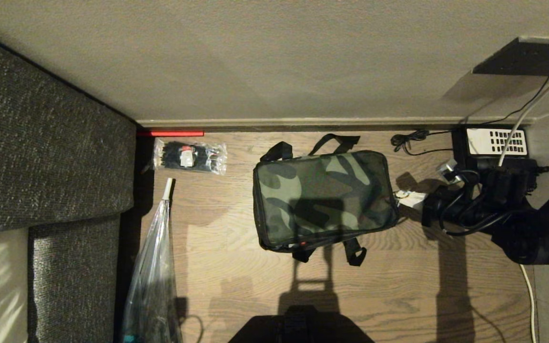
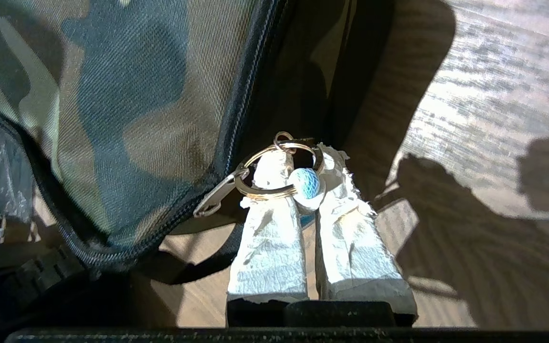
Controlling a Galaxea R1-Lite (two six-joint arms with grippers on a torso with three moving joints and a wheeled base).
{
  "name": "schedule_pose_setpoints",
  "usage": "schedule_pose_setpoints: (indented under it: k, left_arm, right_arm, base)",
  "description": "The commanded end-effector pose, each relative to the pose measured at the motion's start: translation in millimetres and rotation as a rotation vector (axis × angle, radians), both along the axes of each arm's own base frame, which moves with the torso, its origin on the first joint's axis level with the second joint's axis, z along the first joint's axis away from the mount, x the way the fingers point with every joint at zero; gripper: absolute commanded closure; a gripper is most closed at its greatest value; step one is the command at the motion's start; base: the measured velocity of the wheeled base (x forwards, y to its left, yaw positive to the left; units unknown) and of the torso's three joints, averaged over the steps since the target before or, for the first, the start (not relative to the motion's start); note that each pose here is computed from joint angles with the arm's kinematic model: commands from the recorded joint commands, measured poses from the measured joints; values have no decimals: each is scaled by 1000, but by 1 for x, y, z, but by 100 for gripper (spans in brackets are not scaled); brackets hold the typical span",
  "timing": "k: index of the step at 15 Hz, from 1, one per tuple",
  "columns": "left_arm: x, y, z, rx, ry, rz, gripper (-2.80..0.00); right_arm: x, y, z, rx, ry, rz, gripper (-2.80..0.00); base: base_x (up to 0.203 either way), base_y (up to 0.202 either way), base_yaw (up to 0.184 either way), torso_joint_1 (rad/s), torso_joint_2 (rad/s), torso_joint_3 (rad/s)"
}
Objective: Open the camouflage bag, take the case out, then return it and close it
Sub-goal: Open the top of the storage box
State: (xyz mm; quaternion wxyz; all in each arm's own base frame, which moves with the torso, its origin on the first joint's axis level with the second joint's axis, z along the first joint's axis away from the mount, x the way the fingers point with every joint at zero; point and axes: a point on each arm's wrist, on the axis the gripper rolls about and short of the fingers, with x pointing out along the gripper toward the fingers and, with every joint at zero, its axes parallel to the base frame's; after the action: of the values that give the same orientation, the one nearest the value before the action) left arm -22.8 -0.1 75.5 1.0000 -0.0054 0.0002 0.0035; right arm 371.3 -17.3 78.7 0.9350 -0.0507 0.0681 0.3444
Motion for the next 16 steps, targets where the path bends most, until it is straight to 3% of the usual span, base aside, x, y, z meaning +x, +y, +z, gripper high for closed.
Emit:
schedule_pose_setpoints:
  k: [1,6,16]
  left_arm:
    - [0,0,0,0,0,1,0]
    - [0,0,0,0,0,1,0]
    - [0,0,-1,-1,1,1,0]
  right_arm:
    - [4,3,1,2,-14,12,0]
    - [15,10,9,46,-18,24,0]
    - [13,15,4,52,-7,35,0]
  base:
    - [0,0,0,0,0,0]
    - [0,0,0,0,0,0]
    - [0,0,0,0,0,0]
